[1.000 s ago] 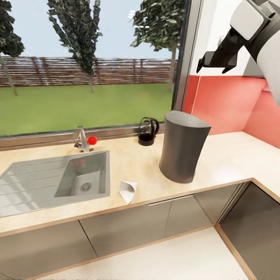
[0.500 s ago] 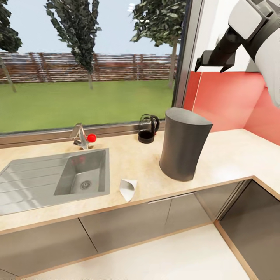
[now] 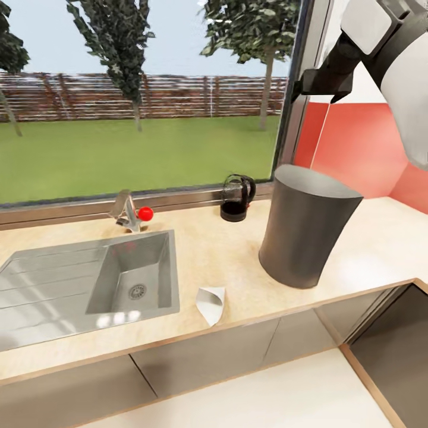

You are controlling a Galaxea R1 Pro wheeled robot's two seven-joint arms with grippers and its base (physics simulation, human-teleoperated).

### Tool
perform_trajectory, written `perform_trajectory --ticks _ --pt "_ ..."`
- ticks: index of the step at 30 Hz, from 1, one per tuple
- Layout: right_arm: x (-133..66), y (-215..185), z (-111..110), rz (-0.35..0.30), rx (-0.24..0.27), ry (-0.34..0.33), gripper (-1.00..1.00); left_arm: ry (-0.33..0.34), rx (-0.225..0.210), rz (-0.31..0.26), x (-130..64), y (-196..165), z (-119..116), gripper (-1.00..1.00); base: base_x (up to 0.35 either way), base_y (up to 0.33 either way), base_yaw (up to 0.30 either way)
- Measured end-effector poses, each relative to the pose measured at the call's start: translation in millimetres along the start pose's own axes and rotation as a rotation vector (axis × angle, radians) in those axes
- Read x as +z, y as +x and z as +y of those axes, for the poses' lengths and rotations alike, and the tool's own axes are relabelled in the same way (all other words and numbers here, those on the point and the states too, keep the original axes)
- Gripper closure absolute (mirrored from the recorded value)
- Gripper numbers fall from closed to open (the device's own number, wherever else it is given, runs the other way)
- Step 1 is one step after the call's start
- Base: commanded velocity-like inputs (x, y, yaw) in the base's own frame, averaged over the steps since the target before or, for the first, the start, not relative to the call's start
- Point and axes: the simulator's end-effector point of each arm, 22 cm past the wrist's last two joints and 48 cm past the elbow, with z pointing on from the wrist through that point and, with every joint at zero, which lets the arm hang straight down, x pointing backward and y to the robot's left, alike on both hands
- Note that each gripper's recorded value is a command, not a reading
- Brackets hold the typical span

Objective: Set up a coffee station on the kitchen countertop: keep the coffee maker on the countertop, move the bottle of coffee from the kitchen shelf to the counter next to the coffee maker, place a paper coffee filter on top of the coffee maker, put the saucer next to the coffee maker with the coffee cup on the saucer, and place the electric kettle next to the coffee maker.

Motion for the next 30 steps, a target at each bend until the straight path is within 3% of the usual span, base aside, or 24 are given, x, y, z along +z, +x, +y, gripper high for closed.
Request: perform_trajectory --ticks 8,30 --pt "10.8 4.8 1.2 0.01 -0.006 0.007 -1.0 0.011 0.042 0.022 -2.6 5.4 -1.2 -1.0 0.03 0.02 0.0" --pt "39.5 18.8 3.0 0.04 -0.01 0.012 -1.0 -0.008 0.054 0.054 -9.8 14.1 5.3 -1.0 0.166 0.156 0.0"
